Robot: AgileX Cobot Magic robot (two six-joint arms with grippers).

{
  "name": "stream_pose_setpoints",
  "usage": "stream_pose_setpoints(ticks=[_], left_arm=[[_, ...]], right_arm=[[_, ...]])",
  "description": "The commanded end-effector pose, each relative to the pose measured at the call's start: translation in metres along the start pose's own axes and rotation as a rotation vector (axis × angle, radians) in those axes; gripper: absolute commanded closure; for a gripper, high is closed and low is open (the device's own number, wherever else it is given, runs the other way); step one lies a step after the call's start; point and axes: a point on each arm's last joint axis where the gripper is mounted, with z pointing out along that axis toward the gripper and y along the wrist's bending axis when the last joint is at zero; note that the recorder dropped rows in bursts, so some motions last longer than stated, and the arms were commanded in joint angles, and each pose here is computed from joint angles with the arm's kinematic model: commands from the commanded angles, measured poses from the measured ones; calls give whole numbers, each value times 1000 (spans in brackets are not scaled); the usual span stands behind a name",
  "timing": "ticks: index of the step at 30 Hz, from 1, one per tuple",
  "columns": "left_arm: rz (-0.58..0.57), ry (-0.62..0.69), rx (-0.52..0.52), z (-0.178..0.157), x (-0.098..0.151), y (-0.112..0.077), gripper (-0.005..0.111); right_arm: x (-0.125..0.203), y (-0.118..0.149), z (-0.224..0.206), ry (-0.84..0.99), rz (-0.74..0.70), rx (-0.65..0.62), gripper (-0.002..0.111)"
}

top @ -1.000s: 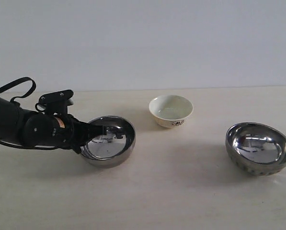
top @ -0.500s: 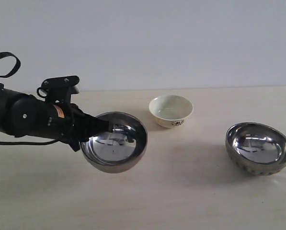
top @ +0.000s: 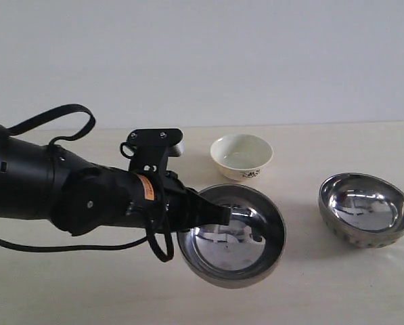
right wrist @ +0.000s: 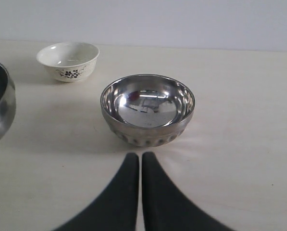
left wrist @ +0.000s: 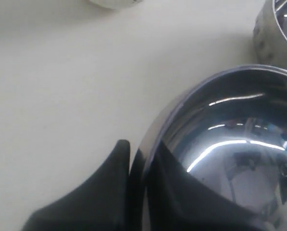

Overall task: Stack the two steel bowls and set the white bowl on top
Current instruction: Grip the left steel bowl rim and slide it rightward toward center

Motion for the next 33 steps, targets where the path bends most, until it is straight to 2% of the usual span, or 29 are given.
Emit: stream_pose_setpoints(ticks=[1,4,9,15,21,33], left_arm=[[-33,7,22,17,4,-12,103],[-24,24,22,29,6,-15,103],[-45,4,19,39,-7,-14,103],[-10,117,-33,56,-5,-5,103],[-36,91,-36,59,-7,1,103],[-74,7,-9,60,-15,-2,103]], right_arm=[[-1,0,0,-11,-1,3,108],[-1,0,0,-11,-1,3,108],[-1,0,0,-11,-1,3,108],[-1,0,0,-11,-1,3,108],[-1,0,0,-11,-1,3,108],[-1,0,0,-11,-1,3,108]])
